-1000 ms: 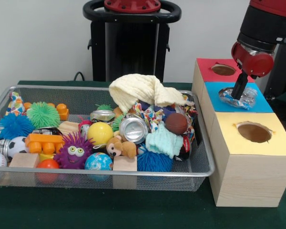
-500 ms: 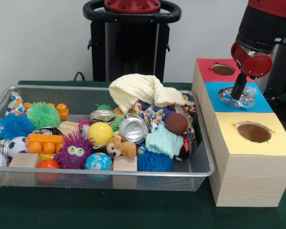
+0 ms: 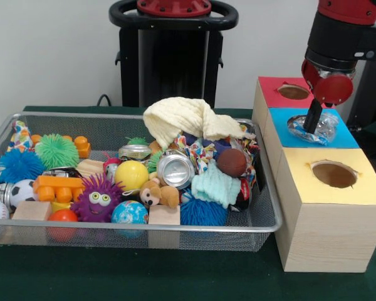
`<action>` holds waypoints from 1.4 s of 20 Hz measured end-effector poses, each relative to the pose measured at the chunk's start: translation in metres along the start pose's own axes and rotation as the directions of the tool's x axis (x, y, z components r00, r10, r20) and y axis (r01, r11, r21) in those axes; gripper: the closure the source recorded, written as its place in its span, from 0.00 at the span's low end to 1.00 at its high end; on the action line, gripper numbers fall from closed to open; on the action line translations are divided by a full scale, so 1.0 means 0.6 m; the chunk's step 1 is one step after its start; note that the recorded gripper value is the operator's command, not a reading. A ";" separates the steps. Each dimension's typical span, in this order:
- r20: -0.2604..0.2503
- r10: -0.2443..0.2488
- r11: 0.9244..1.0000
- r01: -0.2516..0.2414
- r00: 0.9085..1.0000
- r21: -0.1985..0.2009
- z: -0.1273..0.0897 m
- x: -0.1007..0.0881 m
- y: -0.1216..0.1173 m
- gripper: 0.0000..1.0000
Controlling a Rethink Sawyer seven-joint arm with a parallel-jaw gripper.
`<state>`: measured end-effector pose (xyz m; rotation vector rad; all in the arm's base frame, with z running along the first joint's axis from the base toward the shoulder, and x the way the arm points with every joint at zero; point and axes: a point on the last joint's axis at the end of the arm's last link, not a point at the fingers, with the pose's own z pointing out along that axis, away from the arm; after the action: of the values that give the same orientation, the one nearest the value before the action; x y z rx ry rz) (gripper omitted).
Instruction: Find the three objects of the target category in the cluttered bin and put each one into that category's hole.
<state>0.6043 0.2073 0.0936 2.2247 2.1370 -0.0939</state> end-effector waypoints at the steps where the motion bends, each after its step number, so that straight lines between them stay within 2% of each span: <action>1: -0.009 0.006 1.000 -0.006 1.000 0.003 0.000 -0.002 0.001 1.00; 4: -0.050 0.032 0.999 -0.031 0.998 0.018 0.002 -0.011 0.005 1.00; 14: -0.118 0.066 0.997 -0.061 0.991 0.047 0.003 -0.025 0.011 1.00; 23: -0.129 0.069 0.997 -0.063 0.989 0.055 0.004 -0.027 0.012 1.00; 28: -0.111 0.057 0.997 -0.052 0.992 0.048 0.003 -0.023 0.011 1.00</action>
<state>0.6103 0.1932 0.0927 2.3656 2.1478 -0.0158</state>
